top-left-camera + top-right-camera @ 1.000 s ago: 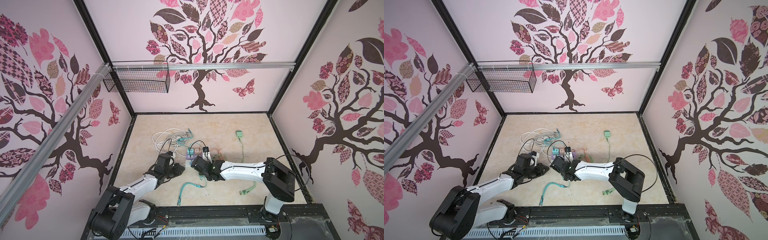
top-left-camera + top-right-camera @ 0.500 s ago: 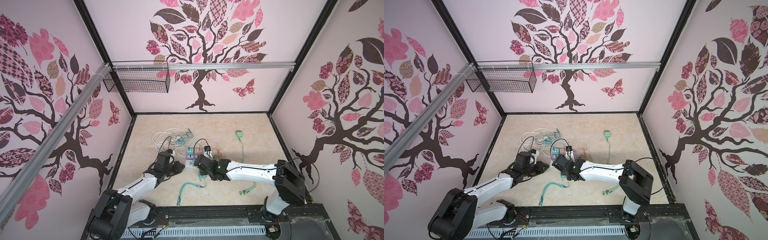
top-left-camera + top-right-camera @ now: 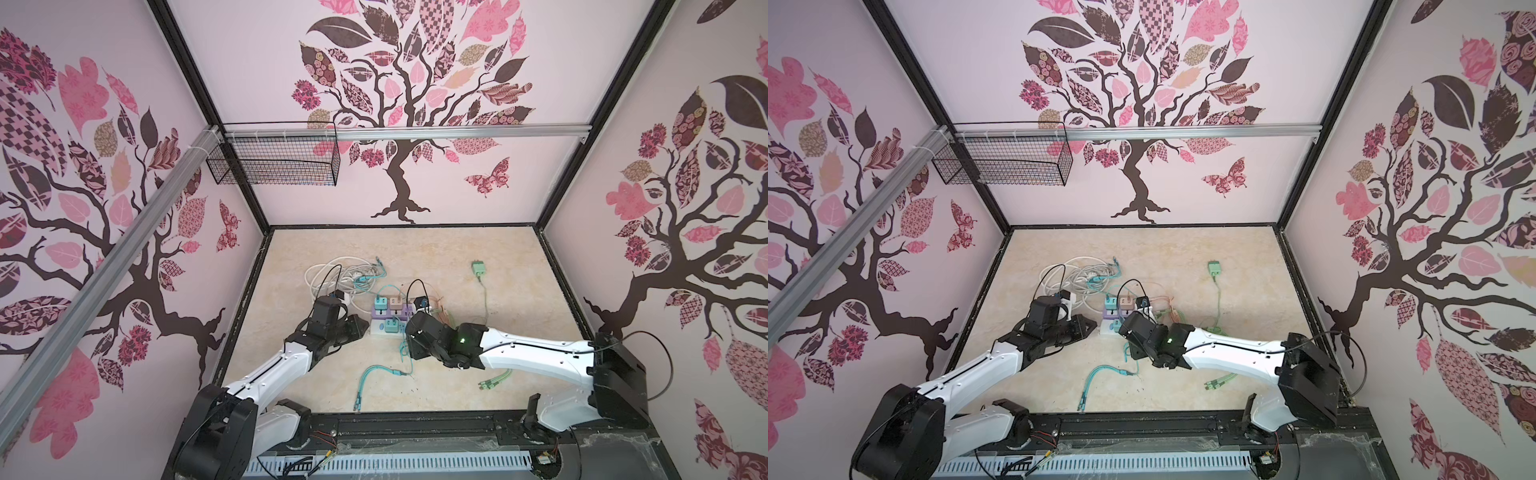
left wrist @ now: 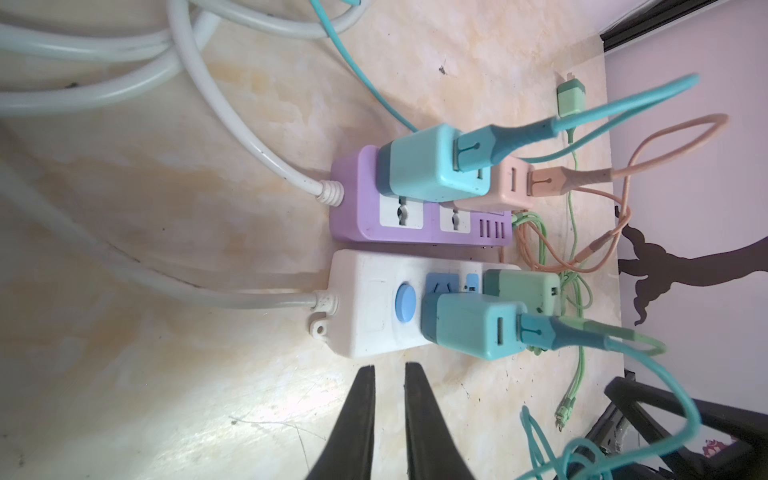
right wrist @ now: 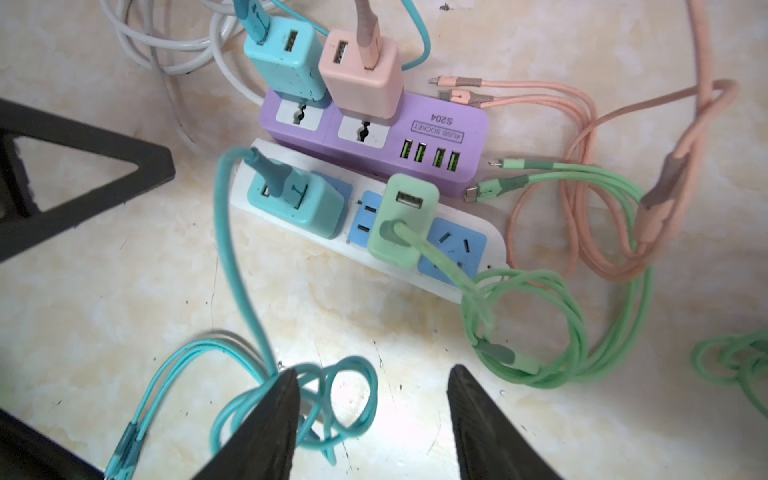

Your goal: Insert the plug

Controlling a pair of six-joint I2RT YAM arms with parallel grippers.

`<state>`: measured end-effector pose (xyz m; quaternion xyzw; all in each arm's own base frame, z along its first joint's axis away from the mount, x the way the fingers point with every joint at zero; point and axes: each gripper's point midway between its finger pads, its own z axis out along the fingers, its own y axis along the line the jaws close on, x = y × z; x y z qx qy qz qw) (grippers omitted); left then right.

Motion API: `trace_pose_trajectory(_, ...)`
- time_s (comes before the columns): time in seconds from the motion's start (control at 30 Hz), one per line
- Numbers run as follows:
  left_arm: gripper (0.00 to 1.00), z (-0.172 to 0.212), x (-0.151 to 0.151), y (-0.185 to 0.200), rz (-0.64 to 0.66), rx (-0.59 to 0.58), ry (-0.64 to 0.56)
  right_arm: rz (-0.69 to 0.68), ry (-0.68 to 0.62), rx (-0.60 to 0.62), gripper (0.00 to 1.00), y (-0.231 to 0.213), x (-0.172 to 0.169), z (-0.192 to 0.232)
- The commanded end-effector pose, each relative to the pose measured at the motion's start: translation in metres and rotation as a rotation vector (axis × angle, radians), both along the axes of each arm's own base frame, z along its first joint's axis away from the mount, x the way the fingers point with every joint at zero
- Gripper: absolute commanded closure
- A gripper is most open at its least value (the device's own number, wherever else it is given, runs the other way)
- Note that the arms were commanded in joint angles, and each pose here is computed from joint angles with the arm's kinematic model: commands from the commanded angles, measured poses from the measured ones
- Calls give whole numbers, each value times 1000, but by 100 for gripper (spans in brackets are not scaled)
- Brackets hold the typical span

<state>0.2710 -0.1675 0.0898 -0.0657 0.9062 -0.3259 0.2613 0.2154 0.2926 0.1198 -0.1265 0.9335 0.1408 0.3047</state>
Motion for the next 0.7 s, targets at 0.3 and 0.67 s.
trace_pose_trajectory(0.3,80,46,-4,17,10,60,-98,3,-6,206,46,-72,11,7)
trace_pose_trajectory(0.67,68,74,-20,23,8,54,-134,-38,42,257,52,-84,24,-36)
